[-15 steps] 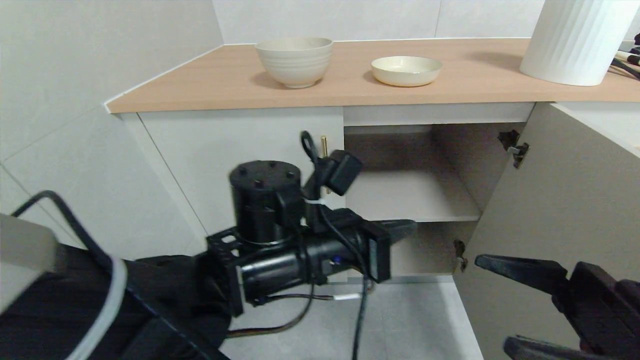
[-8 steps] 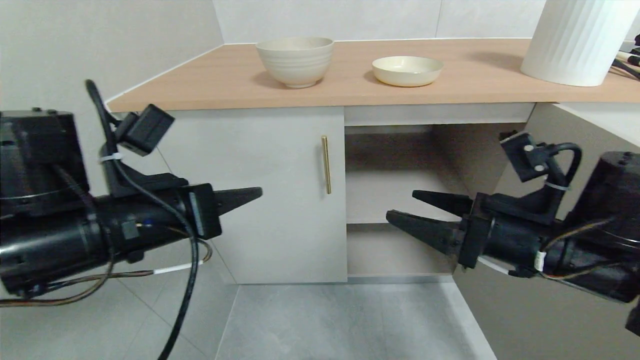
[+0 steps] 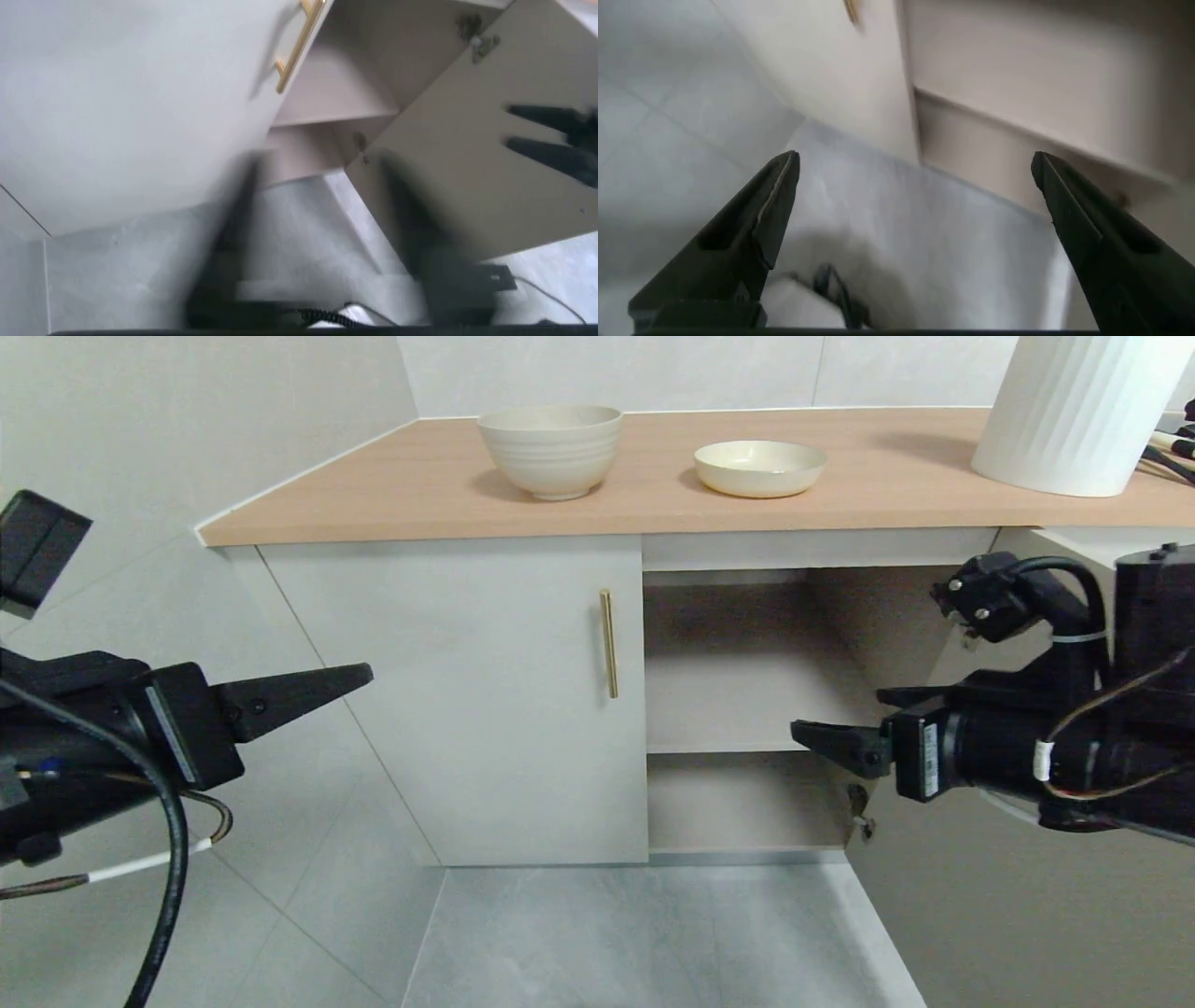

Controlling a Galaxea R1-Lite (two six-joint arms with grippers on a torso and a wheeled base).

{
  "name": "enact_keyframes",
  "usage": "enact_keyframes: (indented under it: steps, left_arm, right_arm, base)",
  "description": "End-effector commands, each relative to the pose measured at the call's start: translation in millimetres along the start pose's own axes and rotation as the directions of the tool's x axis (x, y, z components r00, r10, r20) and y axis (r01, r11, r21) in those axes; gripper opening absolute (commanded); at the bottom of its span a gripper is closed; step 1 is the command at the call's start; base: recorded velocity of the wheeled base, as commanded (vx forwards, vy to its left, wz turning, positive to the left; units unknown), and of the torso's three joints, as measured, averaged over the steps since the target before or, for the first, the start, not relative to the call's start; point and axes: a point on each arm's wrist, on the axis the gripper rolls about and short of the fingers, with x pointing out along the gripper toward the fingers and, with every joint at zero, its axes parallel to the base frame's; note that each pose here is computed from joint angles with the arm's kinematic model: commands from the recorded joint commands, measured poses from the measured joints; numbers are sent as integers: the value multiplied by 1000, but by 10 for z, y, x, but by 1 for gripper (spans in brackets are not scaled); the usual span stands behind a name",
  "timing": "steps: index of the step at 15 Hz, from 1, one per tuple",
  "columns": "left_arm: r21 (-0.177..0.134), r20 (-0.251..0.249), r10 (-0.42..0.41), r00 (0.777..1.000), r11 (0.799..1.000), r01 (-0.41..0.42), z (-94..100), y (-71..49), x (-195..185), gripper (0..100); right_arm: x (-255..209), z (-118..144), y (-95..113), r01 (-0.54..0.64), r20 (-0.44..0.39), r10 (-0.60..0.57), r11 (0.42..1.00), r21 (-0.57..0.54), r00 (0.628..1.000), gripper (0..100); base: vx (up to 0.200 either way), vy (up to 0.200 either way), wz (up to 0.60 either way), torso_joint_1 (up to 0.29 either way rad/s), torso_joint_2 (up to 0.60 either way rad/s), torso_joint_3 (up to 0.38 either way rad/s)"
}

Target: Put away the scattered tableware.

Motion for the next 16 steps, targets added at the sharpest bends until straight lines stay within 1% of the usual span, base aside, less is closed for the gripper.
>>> enact_keyframes:
  steps: [1,2,3,4,7,8,10,16]
  left_arm:
    - [3,24,2,1000,1000,-2,26,3,-25,100]
    - [4,36,4,999,1000,-4,39,4,-40,100]
    - [4,36,4,999,1000,-4,39,4,-40,100]
    - [8,50,1,999,1000,-2,48,-6,-83,100]
    - [14,69,-7,998,1000,6,67,-26,-145,100]
    - [19,83,-22,996,1000,20,82,-46,-202,100]
    - [22,90,-29,996,999,27,94,-57,-230,100]
    - [21,88,-30,996,999,28,96,-57,-222,100]
  right_arm:
    - [-499,174,-44,6,74,-7,1000,7,997,100]
    - [-556,220,-46,6,80,-7,1000,9,997,100]
    - [-562,224,-46,6,82,-7,1000,9,997,100]
    - [-635,227,-55,6,79,-8,1000,29,997,100]
    - [-720,249,-58,2,100,-6,999,34,995,100]
    - [-736,257,-58,1,106,-5,999,40,994,100]
    - [-792,293,-36,-16,125,9,998,53,992,100]
    - [-849,283,-4,-45,118,38,997,61,992,100]
  base:
    - [0,0,0,0,0,0]
    - [0,0,0,0,0,0]
    - [0,0,0,0,0,0]
    - [0,0,0,0,0,0]
    - [0,0,0,0,0,0]
    - [0,0,0,0,0,0]
    - [200,0,0,5,2,2]
    - [200,0,0,2,3,4]
